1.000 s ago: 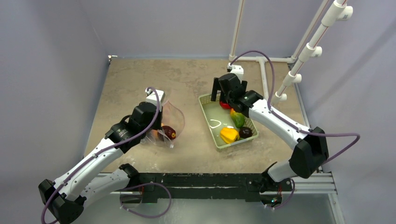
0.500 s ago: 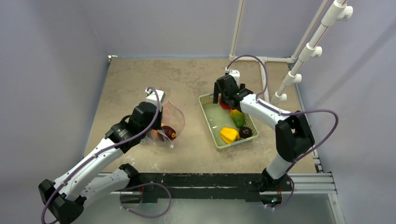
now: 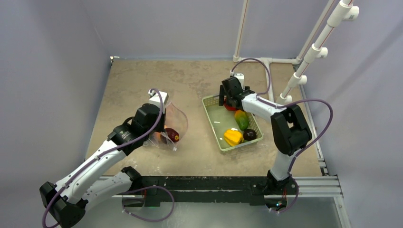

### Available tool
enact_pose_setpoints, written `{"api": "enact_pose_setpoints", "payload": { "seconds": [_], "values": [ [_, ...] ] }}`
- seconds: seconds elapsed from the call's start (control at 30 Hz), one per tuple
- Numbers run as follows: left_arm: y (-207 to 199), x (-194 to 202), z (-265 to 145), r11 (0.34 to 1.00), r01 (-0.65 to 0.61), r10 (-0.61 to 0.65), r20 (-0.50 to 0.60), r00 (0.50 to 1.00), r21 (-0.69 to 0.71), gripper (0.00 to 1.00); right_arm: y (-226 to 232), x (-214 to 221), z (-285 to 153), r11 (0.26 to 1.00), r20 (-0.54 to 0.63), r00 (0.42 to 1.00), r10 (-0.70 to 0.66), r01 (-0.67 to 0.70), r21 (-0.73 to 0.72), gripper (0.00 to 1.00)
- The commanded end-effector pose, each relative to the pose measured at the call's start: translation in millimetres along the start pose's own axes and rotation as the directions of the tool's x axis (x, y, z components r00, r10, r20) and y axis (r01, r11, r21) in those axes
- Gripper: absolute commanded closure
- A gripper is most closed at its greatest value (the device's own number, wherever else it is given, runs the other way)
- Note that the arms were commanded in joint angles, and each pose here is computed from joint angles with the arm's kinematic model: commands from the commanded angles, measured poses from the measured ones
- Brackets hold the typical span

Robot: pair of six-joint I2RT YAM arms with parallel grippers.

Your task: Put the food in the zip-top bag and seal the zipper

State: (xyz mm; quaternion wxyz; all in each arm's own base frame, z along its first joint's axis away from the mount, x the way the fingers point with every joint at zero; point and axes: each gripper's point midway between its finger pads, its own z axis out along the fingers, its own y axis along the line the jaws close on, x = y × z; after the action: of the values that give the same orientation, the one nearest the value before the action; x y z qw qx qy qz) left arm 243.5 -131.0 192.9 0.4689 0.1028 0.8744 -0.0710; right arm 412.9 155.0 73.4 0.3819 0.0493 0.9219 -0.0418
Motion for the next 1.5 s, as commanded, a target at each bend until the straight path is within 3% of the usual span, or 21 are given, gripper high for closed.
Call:
{"api": "enact_pose_setpoints", "payload": {
  "seconds": [0.0,0.17,0.5,0.7,1.03,1.47],
  "values": [
    [-3,-11,2,1.000,0.008,-0.008,0.040,0.999,0.009,1.00,9,-26,4,0.999,0.064,0.998,0.025,-0.022,-0.038,0.01],
    [-2,-10,3,1.000,0.007,-0.008,0.038,0.999,0.005,1.00,11,-25,8,0.999,0.067,0.997,0.031,-0.028,-0.044,0.06],
    [-2,-11,2,1.000,0.009,-0.009,0.040,0.999,0.004,1.00,13,-34,-7,0.996,0.085,0.995,0.043,-0.036,-0.088,0.45],
    [-2,-11,2,1.000,0.010,-0.010,0.041,0.999,0.004,1.00,9,-56,-34,0.992,0.133,0.989,0.068,-0.054,-0.111,0.55],
    [-2,-11,2,1.000,0.013,-0.013,0.042,0.999,0.003,1.00,37,-88,-121,0.932,0.215,0.972,0.094,-0.010,-0.363,0.58],
    [-2,-12,1,1.000,0.018,-0.018,0.046,0.999,0.005,1.00,102,-86,-260,0.695,0.330,0.940,0.084,0.182,-0.696,0.59]
  ]
}}
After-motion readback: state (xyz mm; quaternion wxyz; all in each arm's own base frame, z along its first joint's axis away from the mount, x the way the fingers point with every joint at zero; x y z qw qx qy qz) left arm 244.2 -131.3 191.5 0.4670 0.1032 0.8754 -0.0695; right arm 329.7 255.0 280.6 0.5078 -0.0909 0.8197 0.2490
